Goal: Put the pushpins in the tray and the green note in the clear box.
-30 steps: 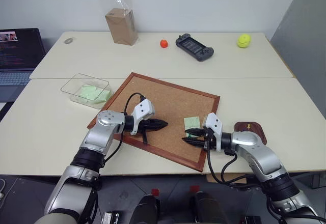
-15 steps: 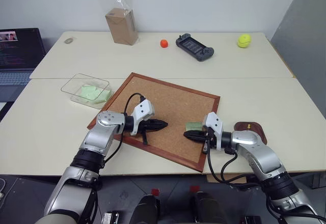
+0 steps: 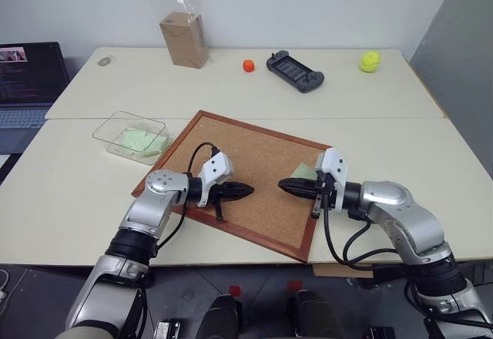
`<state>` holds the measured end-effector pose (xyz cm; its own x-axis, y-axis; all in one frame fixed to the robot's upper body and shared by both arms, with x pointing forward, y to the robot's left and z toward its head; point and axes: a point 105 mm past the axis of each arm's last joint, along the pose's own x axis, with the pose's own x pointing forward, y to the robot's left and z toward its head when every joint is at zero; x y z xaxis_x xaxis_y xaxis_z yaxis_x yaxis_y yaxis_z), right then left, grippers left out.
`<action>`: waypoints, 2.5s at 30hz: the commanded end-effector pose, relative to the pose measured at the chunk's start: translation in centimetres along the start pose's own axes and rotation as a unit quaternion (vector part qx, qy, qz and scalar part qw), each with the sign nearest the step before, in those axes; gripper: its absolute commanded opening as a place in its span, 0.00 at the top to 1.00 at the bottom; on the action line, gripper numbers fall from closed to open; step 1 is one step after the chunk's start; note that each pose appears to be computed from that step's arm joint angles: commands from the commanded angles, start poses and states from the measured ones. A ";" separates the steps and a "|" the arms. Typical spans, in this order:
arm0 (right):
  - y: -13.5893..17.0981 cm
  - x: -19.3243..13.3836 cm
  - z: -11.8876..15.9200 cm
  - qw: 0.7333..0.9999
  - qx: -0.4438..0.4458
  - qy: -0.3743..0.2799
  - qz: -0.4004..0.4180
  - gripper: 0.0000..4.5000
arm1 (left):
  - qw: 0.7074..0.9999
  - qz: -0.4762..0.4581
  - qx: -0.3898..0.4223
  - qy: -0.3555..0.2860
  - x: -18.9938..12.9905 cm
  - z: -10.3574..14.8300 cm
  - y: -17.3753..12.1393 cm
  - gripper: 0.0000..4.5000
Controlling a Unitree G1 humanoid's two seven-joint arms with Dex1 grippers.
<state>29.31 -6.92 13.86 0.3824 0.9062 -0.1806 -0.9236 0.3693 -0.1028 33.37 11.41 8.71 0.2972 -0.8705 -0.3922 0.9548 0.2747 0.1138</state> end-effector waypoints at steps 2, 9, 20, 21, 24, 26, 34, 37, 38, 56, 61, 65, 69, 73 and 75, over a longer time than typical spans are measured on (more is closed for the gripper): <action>-0.5 -0.5 2.0 0.999 -0.026 -0.024 -0.015 1.00 | 1.000 -0.005 -0.003 -0.008 0.3 0.2 -0.4 1.00; -1.3 -0.6 3.4 0.998 -0.044 -0.037 -0.031 1.00 | 0.991 0.005 -0.079 -0.111 -1.3 4.8 0.8 0.80; -0.1 -0.9 1.3 0.981 -0.186 0.048 0.024 1.00 | 0.967 -0.017 -0.156 -0.200 -3.0 10.5 1.3 0.33; 0.0 -0.9 1.0 0.977 -0.204 0.055 0.032 1.00 | 0.968 -0.026 -0.153 -0.199 -2.9 10.9 1.1 0.28; 0.7 -0.8 0.4 0.965 -0.245 0.070 0.061 1.00 | 0.970 -0.055 -0.135 -0.194 -2.4 11.7 0.2 0.15; 1.1 -0.7 0.2 0.962 -0.252 0.071 0.074 1.00 | 0.970 -0.076 -0.127 -0.195 -2.1 12.3 -0.5 0.12; 1.4 -0.4 0.5 0.961 -0.255 0.064 0.088 1.00 | 0.968 -0.146 -0.106 -0.176 -1.8 12.9 -2.5 0.12; 1.4 -0.4 0.6 0.961 -0.256 0.062 0.090 1.00 | 0.969 -0.161 -0.097 -0.161 -1.7 12.6 -3.0 0.12; 1.5 -0.4 0.7 0.960 -0.256 0.061 0.091 1.00 | 0.970 -0.162 -0.095 -0.157 -1.6 12.4 -3.1 0.12; 3.3 0.9 2.0 0.947 -0.292 0.040 0.127 1.00 | 0.978 -0.158 -0.066 -0.116 1.0 10.0 -2.9 0.12; 3.5 1.0 2.1 0.945 -0.296 0.040 0.130 1.00 | 0.978 -0.157 -0.070 -0.119 1.5 10.0 -3.0 0.22; 3.5 1.0 2.0 0.945 -0.297 0.040 0.131 1.00 | 0.975 -0.167 -0.072 -0.126 1.5 10.3 -3.4 0.37; 3.6 1.0 2.0 0.945 -0.297 0.039 0.131 1.00 | 0.975 -0.169 -0.073 -0.124 1.6 10.3 -3.5 0.54; 3.7 1.1 2.0 0.945 -0.297 0.038 0.131 1.00 | 0.974 -0.178 -0.074 -0.121 1.8 10.1 -3.9 0.70; 3.7 1.1 2.0 0.945 -0.297 0.037 0.131 1.00 | 0.973 -0.183 -0.074 -0.120 1.8 10.1 -4.0 0.80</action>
<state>26.88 -4.77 13.99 0.1839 0.9105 -0.3703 -0.8502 -0.0417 -0.5247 30.82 5.22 16.11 -0.0145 -0.9851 -0.1714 0.9871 0.0132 -0.1594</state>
